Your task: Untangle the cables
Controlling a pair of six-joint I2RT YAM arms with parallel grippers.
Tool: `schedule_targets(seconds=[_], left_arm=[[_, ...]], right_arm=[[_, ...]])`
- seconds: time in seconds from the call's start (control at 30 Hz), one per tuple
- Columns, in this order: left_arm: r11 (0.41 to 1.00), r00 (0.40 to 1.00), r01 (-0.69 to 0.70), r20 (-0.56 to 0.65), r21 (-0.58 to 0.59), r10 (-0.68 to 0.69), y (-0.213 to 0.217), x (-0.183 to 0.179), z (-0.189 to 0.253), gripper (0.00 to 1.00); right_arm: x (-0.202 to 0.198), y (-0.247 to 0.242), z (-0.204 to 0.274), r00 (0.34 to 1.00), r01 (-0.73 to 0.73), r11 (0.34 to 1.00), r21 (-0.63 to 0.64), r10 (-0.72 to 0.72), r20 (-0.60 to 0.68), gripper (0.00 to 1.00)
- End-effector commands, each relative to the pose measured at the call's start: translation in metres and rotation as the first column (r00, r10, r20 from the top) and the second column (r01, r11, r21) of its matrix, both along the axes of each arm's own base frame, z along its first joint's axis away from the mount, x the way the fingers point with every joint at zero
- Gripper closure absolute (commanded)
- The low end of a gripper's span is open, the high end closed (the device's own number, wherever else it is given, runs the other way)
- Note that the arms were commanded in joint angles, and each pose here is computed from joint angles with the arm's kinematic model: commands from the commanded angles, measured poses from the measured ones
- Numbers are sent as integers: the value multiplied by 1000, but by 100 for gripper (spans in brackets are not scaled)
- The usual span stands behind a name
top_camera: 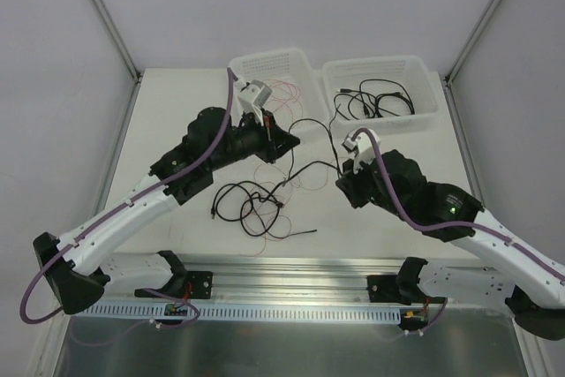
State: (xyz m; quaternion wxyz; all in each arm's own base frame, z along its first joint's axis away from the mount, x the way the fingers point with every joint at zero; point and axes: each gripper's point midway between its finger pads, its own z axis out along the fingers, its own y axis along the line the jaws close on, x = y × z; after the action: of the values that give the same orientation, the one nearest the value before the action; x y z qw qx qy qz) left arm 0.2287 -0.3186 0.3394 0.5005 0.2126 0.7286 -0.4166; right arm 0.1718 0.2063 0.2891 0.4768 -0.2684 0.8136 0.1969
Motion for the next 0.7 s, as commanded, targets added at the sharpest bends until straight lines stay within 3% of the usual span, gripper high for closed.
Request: schedule_targets(seconds=[0.0, 0.03, 0.13, 0.17, 0.2, 0.3, 0.43, 0.67], left_arm=[[996, 964, 29, -260, -86, -51, 7, -12, 0, 100], [993, 951, 29, -303, -115, -63, 7, -14, 1, 100], [979, 950, 91, -278, -183, -140, 5, -27, 37, 100], [974, 954, 105, -258, -200, -155, 6, -30, 50, 100], [971, 957, 113, -238, -211, -163, 7, -32, 63, 100], [964, 971, 121, -174, -236, -164, 14, -37, 104, 100], [956, 984, 102, -112, -275, -137, 22, -38, 142, 100], [976, 981, 61, -166, -210, -97, 18, -26, 102, 100]], right_arm=[[2, 4, -7, 999, 33, 998, 51, -32, -13, 94], [3, 4, -12, 999, 38, 998, 42, -37, -21, 90], [2, 6, -22, 999, 28, 999, 24, -27, -39, 79], [1, 7, -23, 999, 24, 999, 24, -23, -43, 73], [-1, 8, -27, 999, 16, 1000, 23, -15, -49, 61], [-4, 10, -23, 999, -5, 999, 47, 7, -46, 43], [-12, 18, -7, 997, -73, 990, 117, 75, -14, 34], [-31, 26, 18, 978, -208, 960, 187, 205, 34, 24]])
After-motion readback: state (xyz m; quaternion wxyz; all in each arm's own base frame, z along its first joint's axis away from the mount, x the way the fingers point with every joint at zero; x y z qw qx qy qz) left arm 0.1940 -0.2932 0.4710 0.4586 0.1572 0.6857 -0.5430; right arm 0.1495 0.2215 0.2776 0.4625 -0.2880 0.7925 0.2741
